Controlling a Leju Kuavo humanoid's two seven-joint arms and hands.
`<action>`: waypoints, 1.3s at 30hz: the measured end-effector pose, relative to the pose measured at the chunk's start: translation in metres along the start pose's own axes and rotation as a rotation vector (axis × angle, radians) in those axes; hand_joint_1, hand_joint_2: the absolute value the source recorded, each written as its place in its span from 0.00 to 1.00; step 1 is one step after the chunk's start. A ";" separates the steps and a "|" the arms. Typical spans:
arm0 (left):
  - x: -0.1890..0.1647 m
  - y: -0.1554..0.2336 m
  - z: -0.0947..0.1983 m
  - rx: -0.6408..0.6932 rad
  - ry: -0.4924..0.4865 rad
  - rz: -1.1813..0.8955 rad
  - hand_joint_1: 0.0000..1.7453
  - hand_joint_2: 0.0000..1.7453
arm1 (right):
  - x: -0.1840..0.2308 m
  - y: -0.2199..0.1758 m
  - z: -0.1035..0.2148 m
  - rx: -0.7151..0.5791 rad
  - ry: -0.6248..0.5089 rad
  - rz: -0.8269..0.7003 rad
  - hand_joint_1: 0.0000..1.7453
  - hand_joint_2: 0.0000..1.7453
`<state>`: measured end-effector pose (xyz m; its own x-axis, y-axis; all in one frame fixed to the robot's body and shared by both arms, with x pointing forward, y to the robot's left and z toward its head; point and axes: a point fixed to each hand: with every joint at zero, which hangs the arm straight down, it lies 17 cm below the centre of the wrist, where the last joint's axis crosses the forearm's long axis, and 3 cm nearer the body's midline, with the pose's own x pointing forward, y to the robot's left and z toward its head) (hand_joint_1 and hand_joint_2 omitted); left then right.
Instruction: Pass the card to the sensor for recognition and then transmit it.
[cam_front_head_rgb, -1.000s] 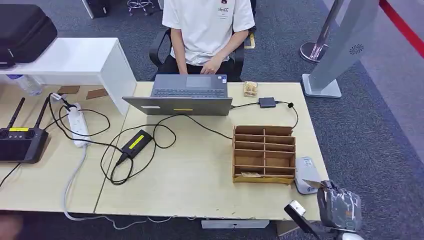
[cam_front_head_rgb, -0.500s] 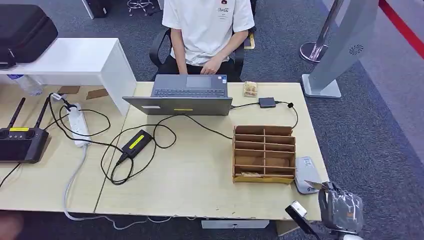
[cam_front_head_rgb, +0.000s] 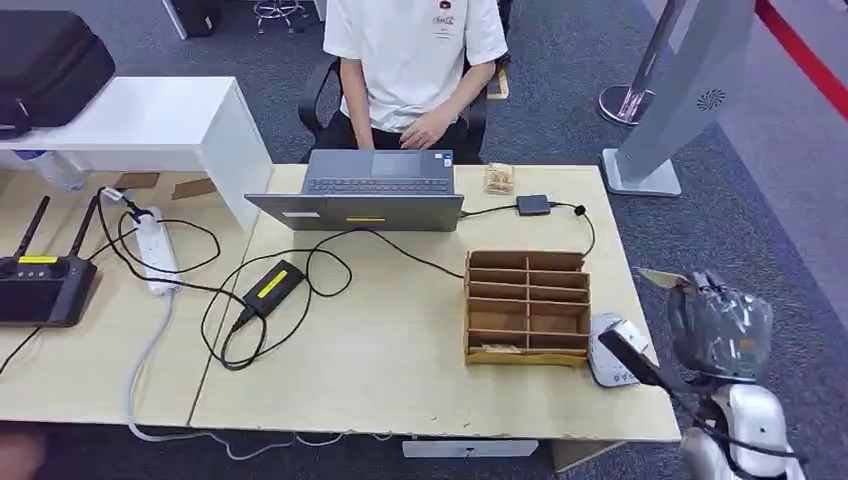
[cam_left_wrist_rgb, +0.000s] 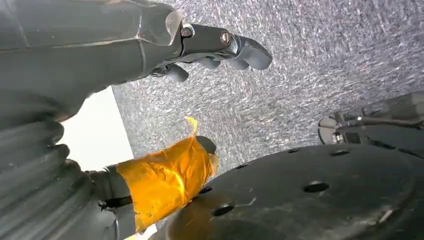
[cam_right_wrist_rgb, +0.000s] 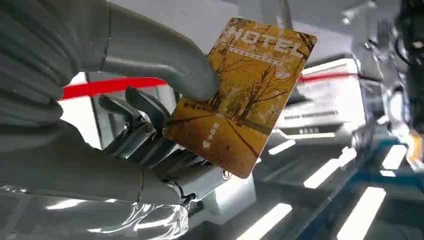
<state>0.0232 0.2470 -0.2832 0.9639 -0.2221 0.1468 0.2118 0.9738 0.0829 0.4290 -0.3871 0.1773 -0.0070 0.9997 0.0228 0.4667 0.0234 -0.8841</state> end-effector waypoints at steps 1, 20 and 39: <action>0.001 -0.001 0.000 -0.006 -0.009 0.011 0.00 1.00 | 0.000 -0.006 -0.007 -0.020 -0.005 -0.003 1.00 1.00; 0.060 0.004 0.004 -0.055 -0.260 0.028 0.00 1.00 | 0.109 -0.060 -0.236 -0.142 -0.172 0.227 1.00 1.00; 0.059 0.000 0.005 -0.107 -0.242 0.074 0.00 1.00 | 0.185 -0.028 -0.233 -0.096 -0.294 0.193 0.00 1.00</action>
<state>0.0790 0.2338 -0.2692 0.9135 -0.1430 0.3809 0.1708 0.9845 -0.0399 0.6207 -0.2042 0.3156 -0.1584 0.9446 -0.2876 0.5652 -0.1521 -0.8108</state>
